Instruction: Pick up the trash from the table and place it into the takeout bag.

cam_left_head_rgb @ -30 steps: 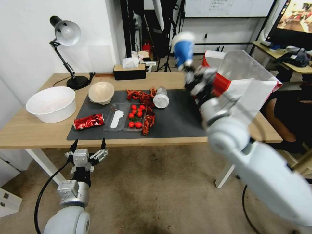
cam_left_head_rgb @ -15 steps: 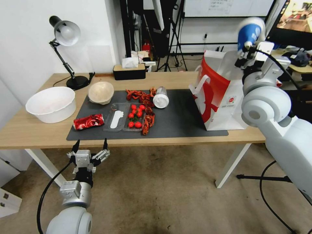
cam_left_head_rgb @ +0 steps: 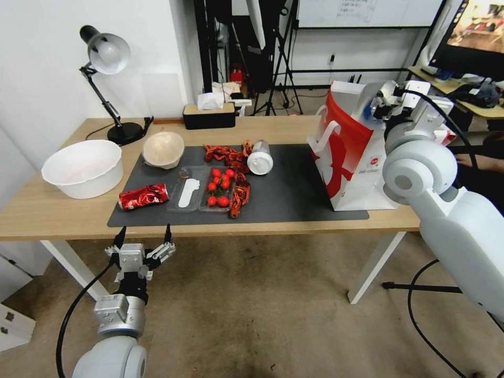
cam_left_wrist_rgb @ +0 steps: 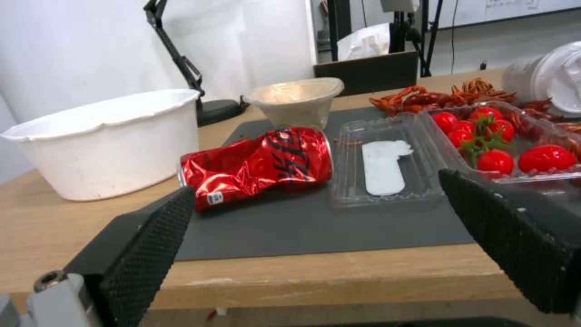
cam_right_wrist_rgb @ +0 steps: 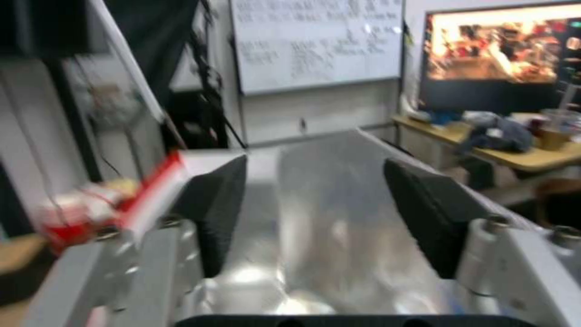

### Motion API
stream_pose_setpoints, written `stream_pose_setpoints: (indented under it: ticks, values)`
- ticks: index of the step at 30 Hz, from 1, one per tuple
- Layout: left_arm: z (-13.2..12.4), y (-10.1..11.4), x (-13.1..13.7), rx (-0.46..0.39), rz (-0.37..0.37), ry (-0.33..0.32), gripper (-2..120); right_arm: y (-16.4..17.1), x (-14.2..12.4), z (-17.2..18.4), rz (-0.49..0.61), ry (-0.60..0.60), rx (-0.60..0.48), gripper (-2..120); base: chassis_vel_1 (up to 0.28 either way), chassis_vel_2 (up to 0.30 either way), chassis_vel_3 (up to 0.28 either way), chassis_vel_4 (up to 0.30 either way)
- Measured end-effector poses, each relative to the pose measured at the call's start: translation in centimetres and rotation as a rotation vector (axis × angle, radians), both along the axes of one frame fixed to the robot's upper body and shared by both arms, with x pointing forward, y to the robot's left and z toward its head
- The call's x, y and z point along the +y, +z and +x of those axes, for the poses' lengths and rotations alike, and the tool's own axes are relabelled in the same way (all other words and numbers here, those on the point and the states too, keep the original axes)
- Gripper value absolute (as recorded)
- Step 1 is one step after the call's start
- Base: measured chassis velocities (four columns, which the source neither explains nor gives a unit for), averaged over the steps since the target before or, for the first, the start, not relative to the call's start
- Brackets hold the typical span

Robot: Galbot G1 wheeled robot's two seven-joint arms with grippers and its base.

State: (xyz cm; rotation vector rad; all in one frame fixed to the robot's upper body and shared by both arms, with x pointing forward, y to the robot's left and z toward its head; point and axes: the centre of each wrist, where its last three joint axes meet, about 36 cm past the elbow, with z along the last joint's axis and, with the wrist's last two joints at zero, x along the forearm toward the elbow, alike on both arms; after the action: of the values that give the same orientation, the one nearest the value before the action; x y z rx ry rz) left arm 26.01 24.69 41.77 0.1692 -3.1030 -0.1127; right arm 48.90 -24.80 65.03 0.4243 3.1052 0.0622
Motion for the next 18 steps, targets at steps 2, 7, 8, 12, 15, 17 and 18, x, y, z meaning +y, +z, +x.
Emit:
stream_pose_setpoints:
  ticks: [2, 7, 8, 12, 15, 17, 18]
  values:
    - [0.0, 0.0, 0.0, -0.001, 0.0, 0.0, 100, 0.2, 0.0, -0.1, 0.02, 0.021, -0.033, 72, 0.0, 0.0, 0.0, 0.0]
    - [0.1, 0.0, 0.0, -0.001, 0.0, -0.002, 100, 1.7, 0.3, -1.1, 0.115, 0.2, -0.217, 91, 0.0, 0.0, 0.0, 0.0]
    - [0.1, 0.0, 0.0, -0.001, 0.0, -0.003, 100, 1.9, 0.3, -1.4, 0.129, 0.243, -0.253, 92, 0.0, 0.0, 0.0, 0.0]
    - [0.2, -0.1, 0.0, 0.001, 0.0, -0.003, 100, 1.7, 0.5, -3.5, 0.152, 0.458, -0.391, 100, 0.0, 0.0, 0.0, 0.0]
    - [0.2, -0.1, 0.0, 0.001, 0.001, -0.004, 100, 0.1, 0.5, -5.3, 0.146, 0.602, -0.444, 100, 0.0, 0.0, 0.0, 0.0]
    - [0.2, -0.2, 0.1, 0.001, 0.002, -0.004, 100, -2.7, 0.9, -8.0, 0.108, 0.731, -0.446, 100, 0.0, 0.0, 0.0, 0.0]
    - [0.2, -0.2, 0.1, 0.001, 0.002, -0.004, 100, -2.7, 0.9, -8.0, 0.108, 0.731, -0.446, 100, 0.0, 0.0, 0.0, 0.0]
